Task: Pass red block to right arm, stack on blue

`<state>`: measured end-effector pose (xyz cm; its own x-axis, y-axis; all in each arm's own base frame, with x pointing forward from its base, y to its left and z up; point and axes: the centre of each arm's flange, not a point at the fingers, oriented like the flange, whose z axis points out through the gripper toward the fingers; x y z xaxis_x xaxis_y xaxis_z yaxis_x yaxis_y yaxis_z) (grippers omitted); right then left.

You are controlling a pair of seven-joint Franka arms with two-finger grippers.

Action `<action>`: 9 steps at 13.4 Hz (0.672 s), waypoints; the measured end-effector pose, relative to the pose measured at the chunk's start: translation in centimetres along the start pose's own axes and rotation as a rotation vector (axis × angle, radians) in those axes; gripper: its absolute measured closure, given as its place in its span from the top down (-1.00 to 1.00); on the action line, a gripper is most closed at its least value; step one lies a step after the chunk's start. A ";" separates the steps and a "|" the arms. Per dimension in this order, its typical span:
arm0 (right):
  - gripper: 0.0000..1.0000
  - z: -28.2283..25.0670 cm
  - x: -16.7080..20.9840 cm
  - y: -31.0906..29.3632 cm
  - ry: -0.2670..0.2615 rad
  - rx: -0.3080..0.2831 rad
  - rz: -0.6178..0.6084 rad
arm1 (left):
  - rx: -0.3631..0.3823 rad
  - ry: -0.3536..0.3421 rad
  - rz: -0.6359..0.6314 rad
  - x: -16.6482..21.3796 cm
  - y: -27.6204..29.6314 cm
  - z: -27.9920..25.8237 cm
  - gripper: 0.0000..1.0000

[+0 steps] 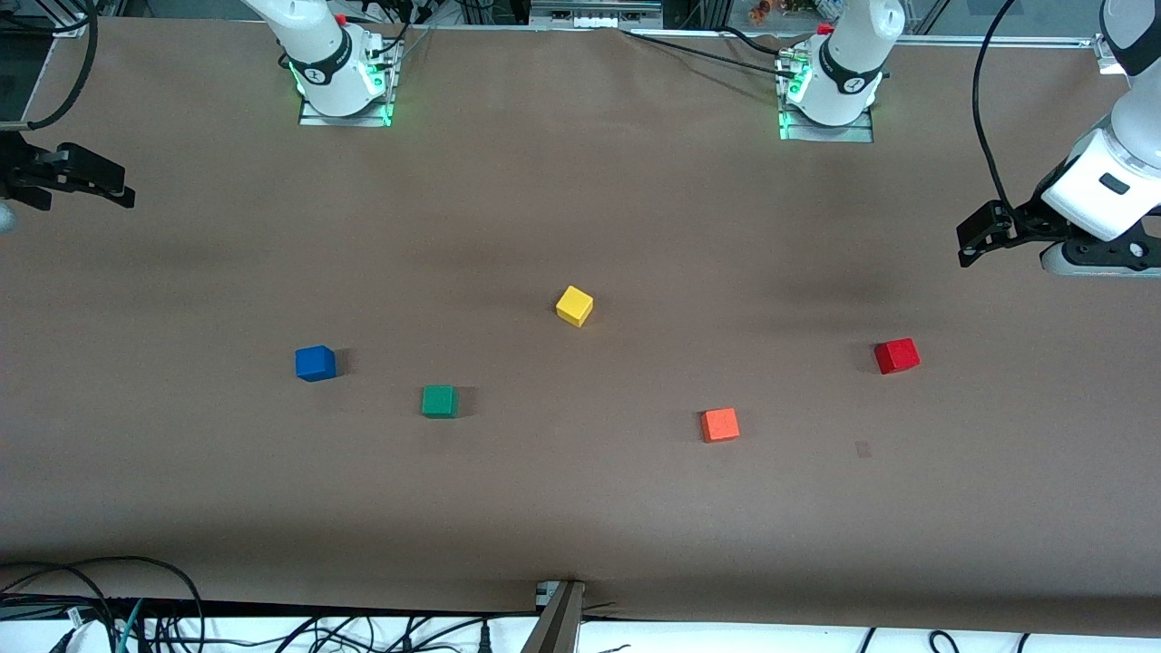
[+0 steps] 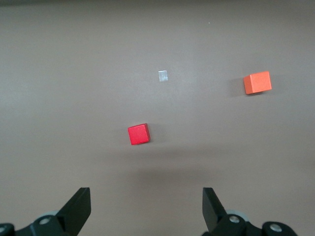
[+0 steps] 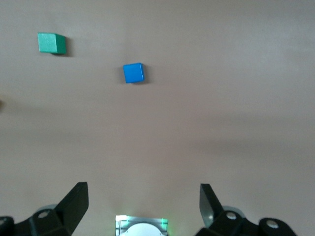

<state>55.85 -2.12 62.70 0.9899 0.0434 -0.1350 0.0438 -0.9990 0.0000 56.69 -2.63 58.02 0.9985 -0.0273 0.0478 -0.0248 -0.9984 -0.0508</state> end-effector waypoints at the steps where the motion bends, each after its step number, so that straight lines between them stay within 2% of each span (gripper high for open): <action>1: 1.00 0.0 -0.1 0.1 -0.004 0.000 0.003 | 0.000 -0.001 0.000 0.0 0.0 0.1 1.00; 9: 1.00 0.0 -0.1 0.7 -0.008 -0.024 0.012 | 0.000 -0.006 0.002 0.1 0.1 0.3 1.00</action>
<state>55.75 -2.80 62.68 0.9893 0.0315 -0.1423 0.0355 -0.9990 0.0257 56.82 -2.72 57.69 0.9987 -0.0287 0.0416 -0.0265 -0.9983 -0.0511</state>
